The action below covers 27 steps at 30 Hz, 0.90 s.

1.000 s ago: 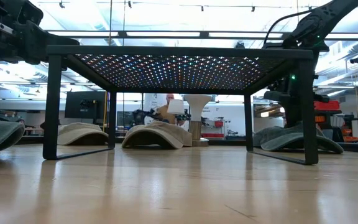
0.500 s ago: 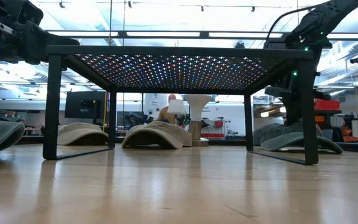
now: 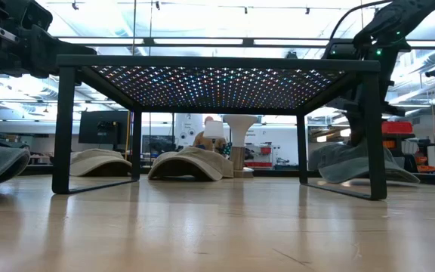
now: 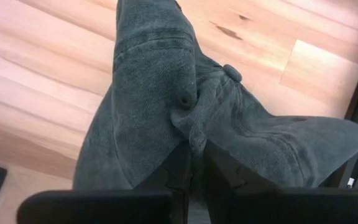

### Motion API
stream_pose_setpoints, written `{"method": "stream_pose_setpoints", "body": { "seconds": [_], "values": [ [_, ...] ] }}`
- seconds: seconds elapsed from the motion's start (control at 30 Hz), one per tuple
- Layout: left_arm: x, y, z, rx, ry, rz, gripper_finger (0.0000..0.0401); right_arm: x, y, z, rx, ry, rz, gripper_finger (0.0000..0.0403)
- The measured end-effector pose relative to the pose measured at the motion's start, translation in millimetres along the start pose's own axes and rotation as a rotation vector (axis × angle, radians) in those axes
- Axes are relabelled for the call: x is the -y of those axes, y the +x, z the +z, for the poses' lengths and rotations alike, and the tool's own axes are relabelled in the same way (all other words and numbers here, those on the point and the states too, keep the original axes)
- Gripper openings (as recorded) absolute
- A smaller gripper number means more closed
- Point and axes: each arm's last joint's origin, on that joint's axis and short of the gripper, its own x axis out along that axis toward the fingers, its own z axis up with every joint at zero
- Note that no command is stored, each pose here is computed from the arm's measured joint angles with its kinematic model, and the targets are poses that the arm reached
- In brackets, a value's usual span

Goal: Pick & Place hat
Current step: Put the top black cap on the shelf

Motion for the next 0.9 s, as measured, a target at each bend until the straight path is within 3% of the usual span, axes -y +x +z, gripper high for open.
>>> {"method": "stream_pose_setpoints", "body": {
  "seconds": [0.23,0.9],
  "values": [
    [0,0,0,0.000,0.000,0.000,0.0030,1,-13,2,0.021,0.008,0.050,0.0036],
    [0,0,0,0.000,0.000,0.000,0.0030,-10,-95,53,0.252,-0.002,0.157,0.0036]
  ]
}}
